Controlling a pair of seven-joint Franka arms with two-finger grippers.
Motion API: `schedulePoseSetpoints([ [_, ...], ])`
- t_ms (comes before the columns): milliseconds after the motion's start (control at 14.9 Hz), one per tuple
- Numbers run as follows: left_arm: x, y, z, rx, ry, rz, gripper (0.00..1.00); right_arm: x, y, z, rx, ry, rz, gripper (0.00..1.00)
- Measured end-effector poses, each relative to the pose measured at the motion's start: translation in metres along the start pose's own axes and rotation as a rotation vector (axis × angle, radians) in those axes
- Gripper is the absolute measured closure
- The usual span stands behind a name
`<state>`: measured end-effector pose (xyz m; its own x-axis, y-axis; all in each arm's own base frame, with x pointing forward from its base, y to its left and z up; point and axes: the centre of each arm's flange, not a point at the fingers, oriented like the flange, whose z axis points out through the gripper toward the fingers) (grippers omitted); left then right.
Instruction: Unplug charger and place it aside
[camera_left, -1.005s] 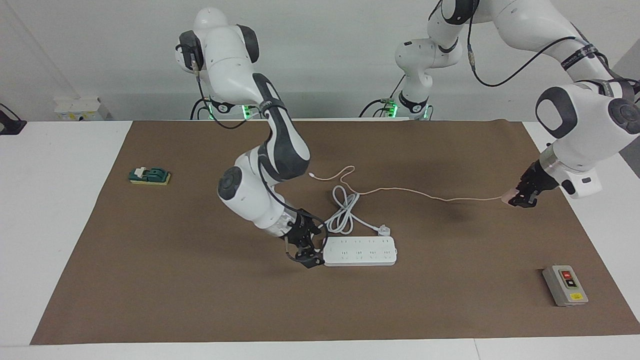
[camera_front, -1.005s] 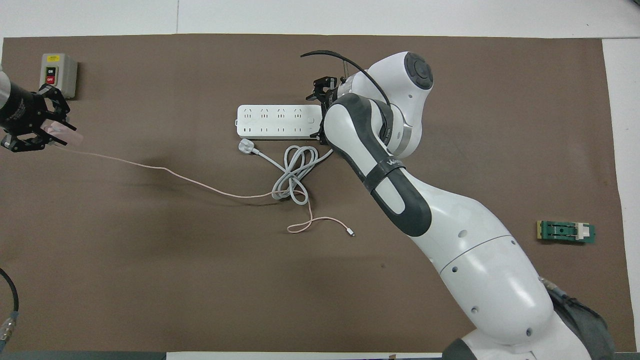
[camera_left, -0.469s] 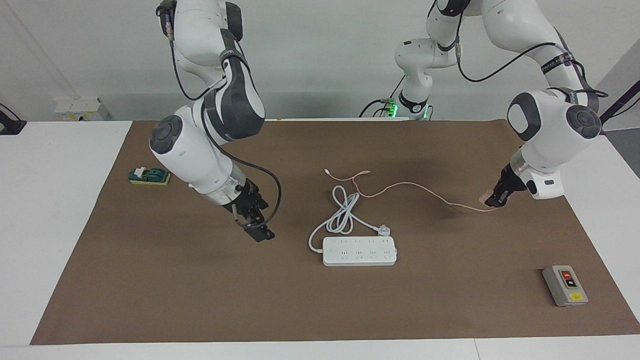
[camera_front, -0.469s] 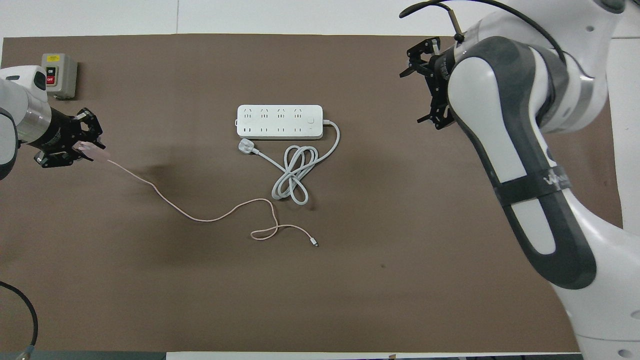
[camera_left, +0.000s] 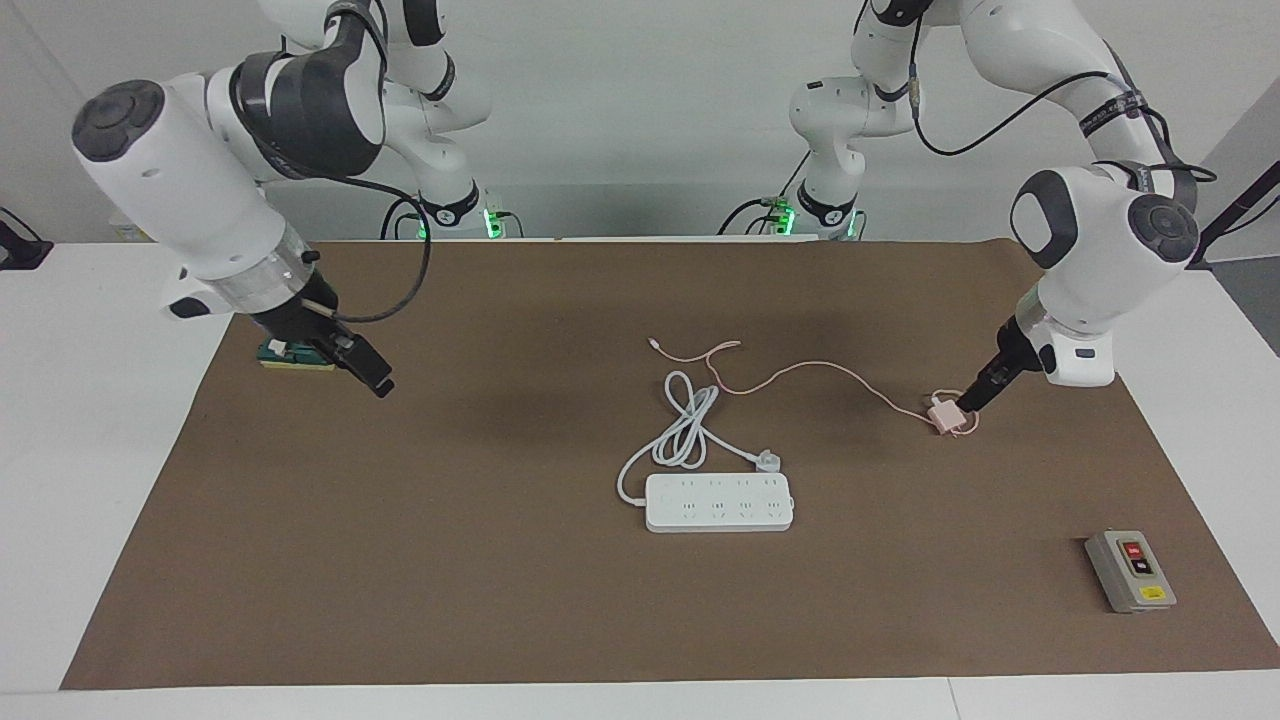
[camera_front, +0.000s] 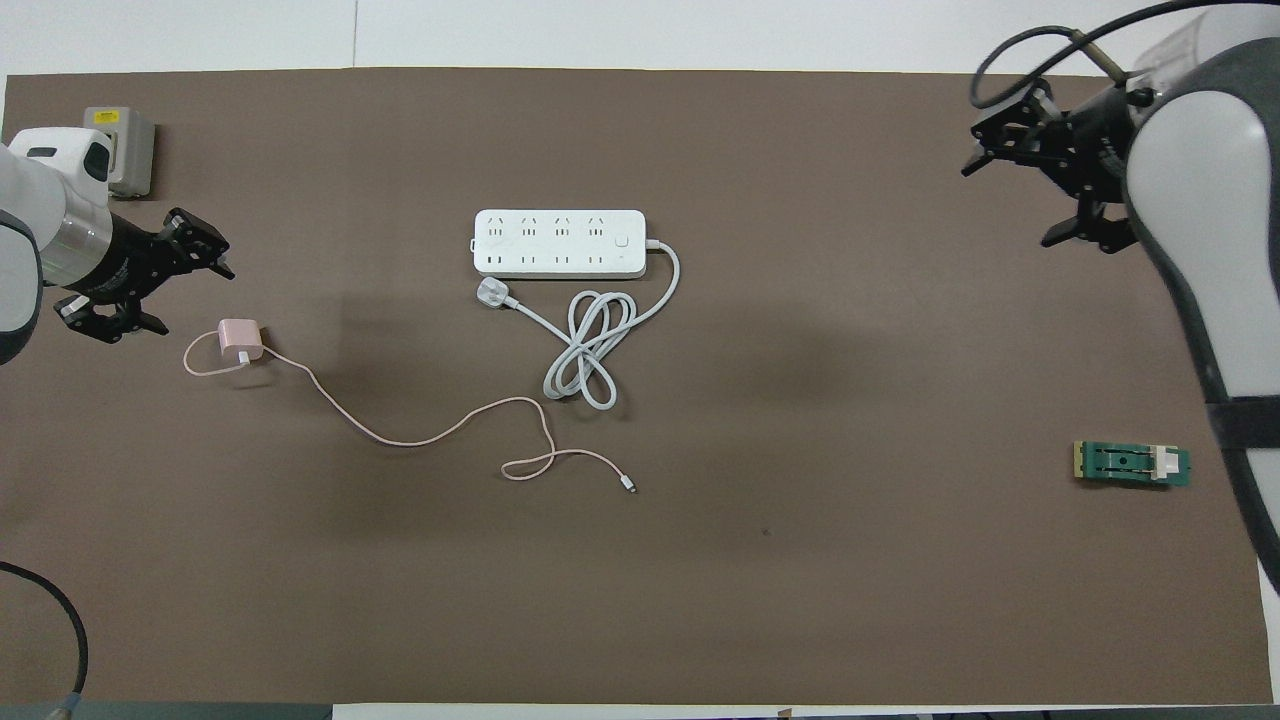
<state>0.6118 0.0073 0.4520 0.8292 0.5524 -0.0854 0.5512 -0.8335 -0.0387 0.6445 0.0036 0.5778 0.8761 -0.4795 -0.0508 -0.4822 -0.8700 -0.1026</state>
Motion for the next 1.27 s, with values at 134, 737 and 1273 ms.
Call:
schedulePoseSetpoints([
  [134,-0.002,-0.003,-0.016,0.006,-0.011,0.074,0.00,0.003,0.023,-0.016,-0.025,0.018,-0.151,0.00],
  [737,-0.037,-0.015,-0.092,0.019,-0.065,0.468,0.00,-0.029,0.067,-0.080,-0.121,0.028,-0.538,0.00],
  [1273,-0.064,-0.018,-0.111,0.012,-0.061,0.525,0.00,-0.059,0.118,-0.087,-0.141,-0.023,-0.598,0.00],
])
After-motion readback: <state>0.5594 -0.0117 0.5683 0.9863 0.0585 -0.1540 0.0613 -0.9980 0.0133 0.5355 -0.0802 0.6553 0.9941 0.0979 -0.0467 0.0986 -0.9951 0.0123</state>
